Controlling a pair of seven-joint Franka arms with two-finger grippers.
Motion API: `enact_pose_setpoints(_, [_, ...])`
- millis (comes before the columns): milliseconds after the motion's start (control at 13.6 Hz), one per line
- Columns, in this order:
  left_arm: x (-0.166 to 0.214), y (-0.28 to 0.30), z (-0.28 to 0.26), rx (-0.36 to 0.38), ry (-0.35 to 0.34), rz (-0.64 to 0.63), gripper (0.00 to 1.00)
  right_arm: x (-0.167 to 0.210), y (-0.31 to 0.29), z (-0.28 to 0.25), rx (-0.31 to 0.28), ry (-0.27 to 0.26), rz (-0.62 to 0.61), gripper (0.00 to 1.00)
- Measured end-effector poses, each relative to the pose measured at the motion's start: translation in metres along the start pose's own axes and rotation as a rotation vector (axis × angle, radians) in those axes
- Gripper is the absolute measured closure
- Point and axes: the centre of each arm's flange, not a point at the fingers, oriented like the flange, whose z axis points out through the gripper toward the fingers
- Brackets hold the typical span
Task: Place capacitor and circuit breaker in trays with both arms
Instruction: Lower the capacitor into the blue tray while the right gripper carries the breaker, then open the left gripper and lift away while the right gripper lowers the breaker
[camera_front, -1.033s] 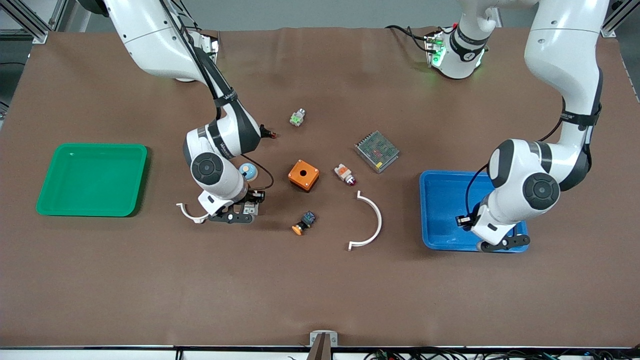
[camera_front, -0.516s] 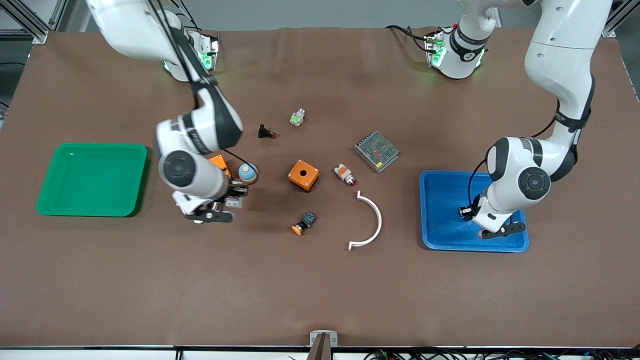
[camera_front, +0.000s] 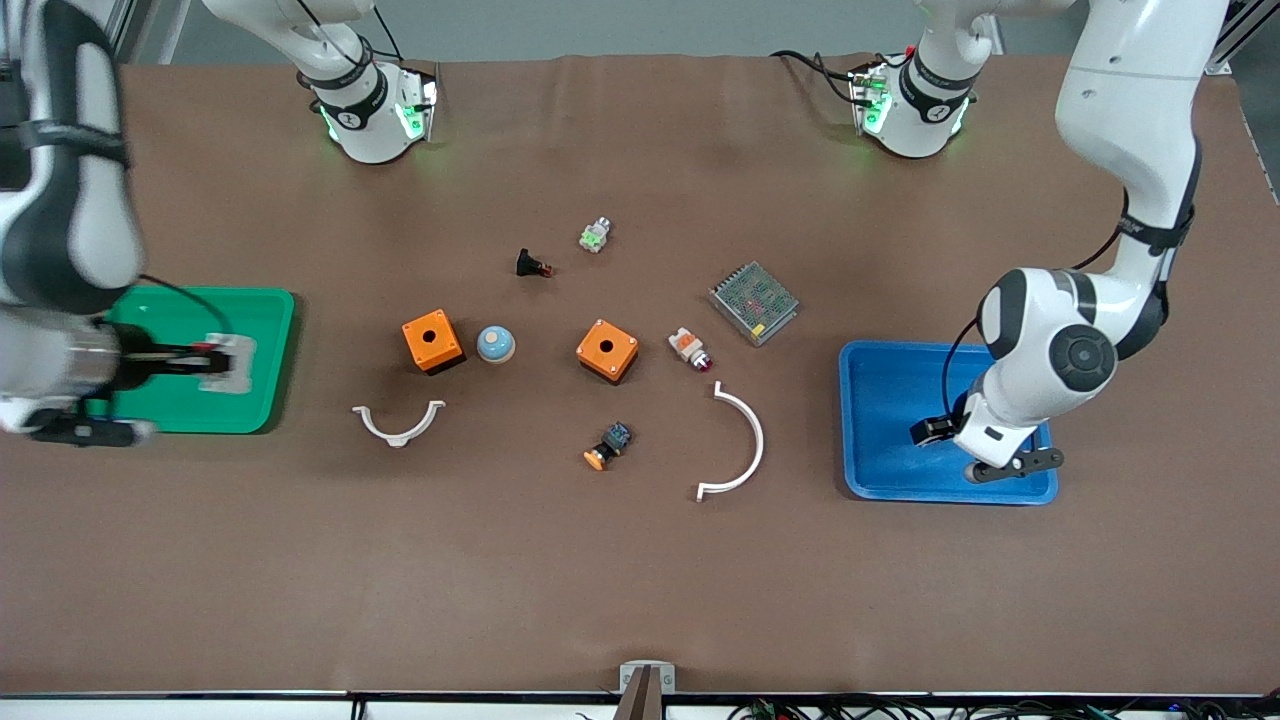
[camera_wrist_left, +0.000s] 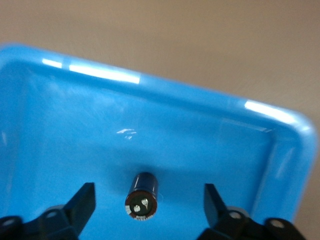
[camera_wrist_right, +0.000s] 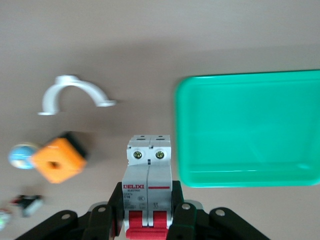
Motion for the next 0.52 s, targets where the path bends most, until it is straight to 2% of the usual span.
enact_pose_setpoints(221, [0.015, 0.002, -0.101, -0.01, 0.061, -0.004, 0.0, -0.002, 0.102, 0.036, -0.005, 0.028, -0.009, 0.6])
enact_pose_setpoints(516, [0.014, -0.002, -0.228, 0.018, 0.004, 0.014, 0.0, -0.006, 0.156, 0.122, -0.035, 0.086, -0.023, 0.6])
